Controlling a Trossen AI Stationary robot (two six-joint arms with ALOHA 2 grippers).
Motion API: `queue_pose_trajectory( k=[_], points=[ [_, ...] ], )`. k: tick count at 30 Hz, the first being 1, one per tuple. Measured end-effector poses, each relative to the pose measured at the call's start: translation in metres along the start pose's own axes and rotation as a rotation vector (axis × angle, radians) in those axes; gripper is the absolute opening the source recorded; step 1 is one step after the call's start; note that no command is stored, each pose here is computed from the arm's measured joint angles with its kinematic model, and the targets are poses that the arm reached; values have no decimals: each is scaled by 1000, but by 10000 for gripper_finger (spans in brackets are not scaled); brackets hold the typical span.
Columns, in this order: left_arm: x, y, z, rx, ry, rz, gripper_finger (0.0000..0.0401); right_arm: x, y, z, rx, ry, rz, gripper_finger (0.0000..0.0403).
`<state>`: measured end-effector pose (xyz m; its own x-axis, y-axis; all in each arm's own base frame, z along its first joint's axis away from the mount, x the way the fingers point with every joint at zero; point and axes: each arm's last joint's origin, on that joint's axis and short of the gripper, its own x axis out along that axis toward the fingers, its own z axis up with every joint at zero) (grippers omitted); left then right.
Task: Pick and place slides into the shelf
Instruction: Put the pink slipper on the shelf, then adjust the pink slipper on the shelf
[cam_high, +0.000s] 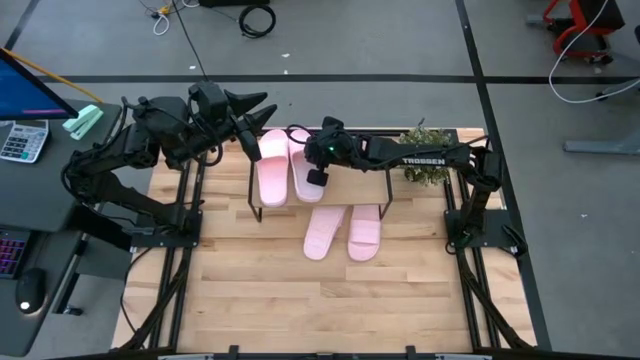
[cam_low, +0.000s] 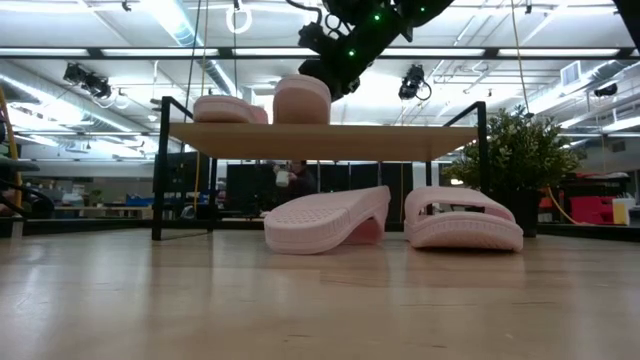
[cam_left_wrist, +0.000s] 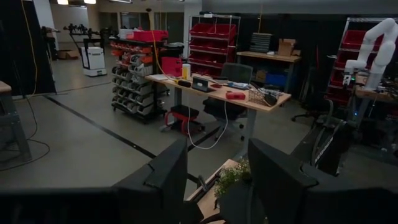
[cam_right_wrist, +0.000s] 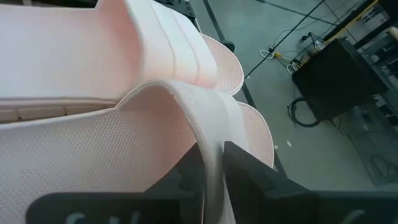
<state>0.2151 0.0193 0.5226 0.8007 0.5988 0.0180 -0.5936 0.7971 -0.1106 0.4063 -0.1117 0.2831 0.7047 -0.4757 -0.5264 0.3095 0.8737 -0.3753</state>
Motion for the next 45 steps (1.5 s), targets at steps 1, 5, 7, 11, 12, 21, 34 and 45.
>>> queue_pose_trajectory(
  k=[1, 5, 7, 11, 12, 21, 34, 45],
  points=[
    [0, 0, 0, 0, 0, 0, 174, 0, -1, 0, 10, 1, 0, 74],
    [0, 0, 0, -3, 0, 0, 172, 1, -2, -1, 37, 3, -1, 98],
    [0, 0, 0, -3, 0, 0, 174, 1, -2, -1, 38, 4, -1, 109],
    [0, 0, 0, -4, 0, 0, 176, 1, -2, -1, 51, 3, -3, 127],
    [0, 0, 0, -4, 0, 0, 176, 1, -2, -1, 58, 1, -4, 130],
    [0, 0, 0, -17, 0, 0, 173, 0, -2, 0, 91, -6, 21, 145],
    [0, 0, 0, -16, 0, 0, 172, -4, 2, 5, 59, -35, 27, 145],
    [0, 0, 0, -20, 4, 0, 169, -12, 17, 15, 18, -104, 66, 144]
  ],
)
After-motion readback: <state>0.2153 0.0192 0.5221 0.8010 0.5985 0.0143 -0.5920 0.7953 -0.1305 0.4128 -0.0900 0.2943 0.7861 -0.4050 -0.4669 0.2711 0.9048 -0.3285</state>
